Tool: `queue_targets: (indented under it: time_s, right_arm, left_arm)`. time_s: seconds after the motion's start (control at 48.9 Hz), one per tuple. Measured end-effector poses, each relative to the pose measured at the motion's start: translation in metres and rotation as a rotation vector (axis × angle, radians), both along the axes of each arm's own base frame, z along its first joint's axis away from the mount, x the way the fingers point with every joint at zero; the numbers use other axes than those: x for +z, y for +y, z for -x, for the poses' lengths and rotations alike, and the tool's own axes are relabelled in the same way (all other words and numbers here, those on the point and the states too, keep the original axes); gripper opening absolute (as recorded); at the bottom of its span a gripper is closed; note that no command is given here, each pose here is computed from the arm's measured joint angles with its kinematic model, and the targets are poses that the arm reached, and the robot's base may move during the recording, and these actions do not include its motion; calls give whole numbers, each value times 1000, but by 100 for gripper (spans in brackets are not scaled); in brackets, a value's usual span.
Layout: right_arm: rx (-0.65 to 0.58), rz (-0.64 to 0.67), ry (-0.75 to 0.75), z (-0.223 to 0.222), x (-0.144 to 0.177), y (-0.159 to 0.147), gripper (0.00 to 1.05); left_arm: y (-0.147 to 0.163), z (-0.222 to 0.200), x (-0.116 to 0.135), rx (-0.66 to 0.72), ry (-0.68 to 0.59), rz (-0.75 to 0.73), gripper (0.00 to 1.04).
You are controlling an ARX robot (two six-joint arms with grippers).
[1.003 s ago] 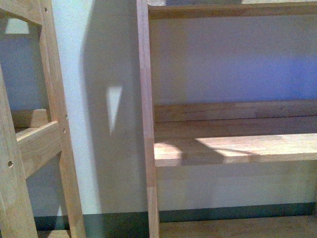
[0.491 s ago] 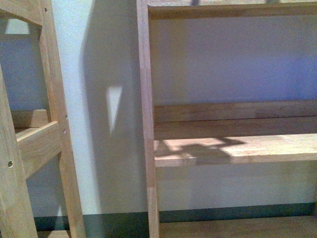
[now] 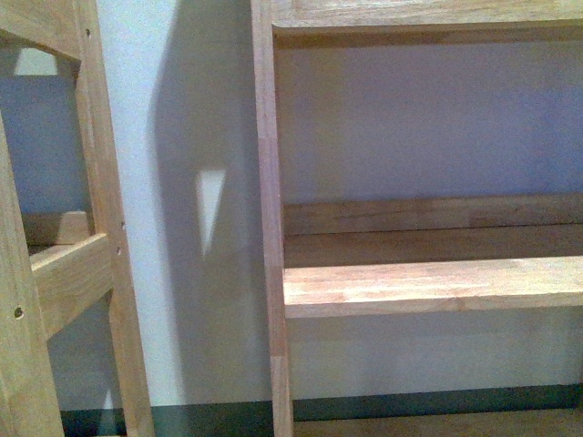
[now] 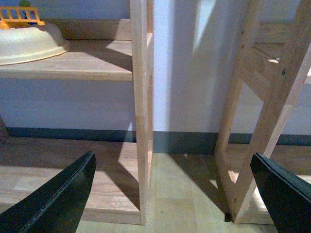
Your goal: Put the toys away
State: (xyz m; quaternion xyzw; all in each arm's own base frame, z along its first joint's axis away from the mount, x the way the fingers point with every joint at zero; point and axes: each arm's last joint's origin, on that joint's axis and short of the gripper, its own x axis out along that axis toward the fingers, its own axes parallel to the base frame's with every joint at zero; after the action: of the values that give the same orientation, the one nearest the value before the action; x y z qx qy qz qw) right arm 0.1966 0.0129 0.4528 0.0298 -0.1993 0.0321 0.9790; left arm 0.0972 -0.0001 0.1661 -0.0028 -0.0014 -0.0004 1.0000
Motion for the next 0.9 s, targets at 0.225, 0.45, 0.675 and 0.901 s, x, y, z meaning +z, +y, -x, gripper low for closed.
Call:
queue_targets:
  time_s: [0.225, 0.45, 0.675, 0.901]
  right_arm:
    - [-23, -22, 93, 41, -81, -4, 104]
    - [-43, 46, 387, 53, -140, -10, 77]
    - [-60, 53, 405, 62, -186, -13, 41]
    - [-60, 55, 409, 71, -222, -13, 19]
  left_arm:
    - [0, 0, 0, 0, 0, 0, 99]
    - [0, 0, 0, 0, 0, 0, 99]
    - [0, 0, 0, 0, 0, 0, 99]
    - [0, 0, 0, 0, 0, 0, 99]
